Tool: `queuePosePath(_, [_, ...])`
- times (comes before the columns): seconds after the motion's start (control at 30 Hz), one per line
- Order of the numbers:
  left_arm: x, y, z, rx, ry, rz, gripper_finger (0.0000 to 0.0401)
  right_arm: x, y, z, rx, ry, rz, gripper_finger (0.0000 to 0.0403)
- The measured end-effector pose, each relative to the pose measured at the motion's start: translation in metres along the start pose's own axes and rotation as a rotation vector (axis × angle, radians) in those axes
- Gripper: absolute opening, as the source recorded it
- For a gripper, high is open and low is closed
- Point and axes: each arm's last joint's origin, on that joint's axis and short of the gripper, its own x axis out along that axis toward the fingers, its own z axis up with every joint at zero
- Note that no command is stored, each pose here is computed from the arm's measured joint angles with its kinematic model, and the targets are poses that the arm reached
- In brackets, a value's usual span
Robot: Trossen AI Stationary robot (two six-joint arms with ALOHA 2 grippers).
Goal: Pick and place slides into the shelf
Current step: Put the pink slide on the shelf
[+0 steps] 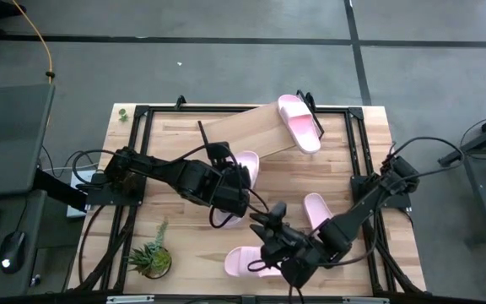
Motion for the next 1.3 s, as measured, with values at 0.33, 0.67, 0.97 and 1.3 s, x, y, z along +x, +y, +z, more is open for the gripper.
queuePosePath(0.33, [0.0, -0.004, 0.009, 0.01, -0.068, -0.071, 0.0024, 0.01, -0.006, -0.001, 0.028, 0.003, 0.013, 0.0183])
queuePosePath(0.67, [0.0, -0.004, 0.01, 0.009, -0.069, -0.07, 0.0023, 0.015, -0.003, 0.003, 0.031, -0.034, 0.046, 0.0183])
queuePosePath(0.97, [-0.001, -0.005, 0.011, 0.011, -0.078, -0.081, 0.0024, 0.028, -0.002, 0.002, 0.012, -0.019, 0.034, 0.0183])
queuePosePath(1.3, [-0.001, -0.005, 0.011, 0.013, -0.079, -0.09, 0.0024, 0.031, -0.004, 0.002, 0.046, -0.021, 0.03, 0.0135])
